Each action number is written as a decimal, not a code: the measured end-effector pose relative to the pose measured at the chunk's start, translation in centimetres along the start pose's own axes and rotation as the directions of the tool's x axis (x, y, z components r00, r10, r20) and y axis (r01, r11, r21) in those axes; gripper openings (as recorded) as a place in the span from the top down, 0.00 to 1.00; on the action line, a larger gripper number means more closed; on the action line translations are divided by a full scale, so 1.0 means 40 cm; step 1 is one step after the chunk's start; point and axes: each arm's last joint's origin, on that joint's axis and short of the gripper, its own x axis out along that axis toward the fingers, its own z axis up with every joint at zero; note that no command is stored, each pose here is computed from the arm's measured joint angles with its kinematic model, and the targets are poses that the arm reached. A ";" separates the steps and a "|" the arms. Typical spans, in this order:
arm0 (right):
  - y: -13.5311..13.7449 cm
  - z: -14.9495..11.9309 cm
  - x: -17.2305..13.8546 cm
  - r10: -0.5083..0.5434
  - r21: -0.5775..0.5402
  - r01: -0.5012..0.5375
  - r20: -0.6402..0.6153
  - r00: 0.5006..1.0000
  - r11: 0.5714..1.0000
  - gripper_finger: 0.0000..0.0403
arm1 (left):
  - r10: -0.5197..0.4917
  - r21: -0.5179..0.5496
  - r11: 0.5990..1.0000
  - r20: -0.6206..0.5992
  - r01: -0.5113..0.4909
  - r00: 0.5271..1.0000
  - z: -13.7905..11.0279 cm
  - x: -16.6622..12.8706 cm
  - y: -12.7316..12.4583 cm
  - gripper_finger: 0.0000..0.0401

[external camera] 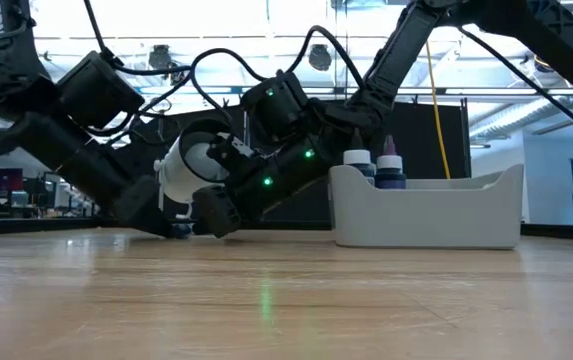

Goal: Pick & Place food coloring
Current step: Put the small blue food coloring bottle into the white bin

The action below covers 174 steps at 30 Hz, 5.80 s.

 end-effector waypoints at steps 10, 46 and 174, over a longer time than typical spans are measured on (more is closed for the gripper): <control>0.030 0.001 -0.006 0.126 0.019 -0.126 0.007 0.992 0.992 1.00 | -0.074 0.005 0.997 -0.008 0.074 0.997 -0.006 -0.012 -0.025 0.90; 0.276 0.008 -0.115 0.362 -0.055 -0.366 -0.070 0.929 0.929 1.00 | -0.369 0.139 0.919 -0.033 0.370 0.929 -0.043 -0.187 -0.276 0.90; 0.353 0.129 -0.141 0.441 -0.151 -0.452 -0.105 0.891 0.879 0.52 | -0.269 0.159 0.902 -0.523 0.402 0.809 -0.065 -0.302 -0.282 0.90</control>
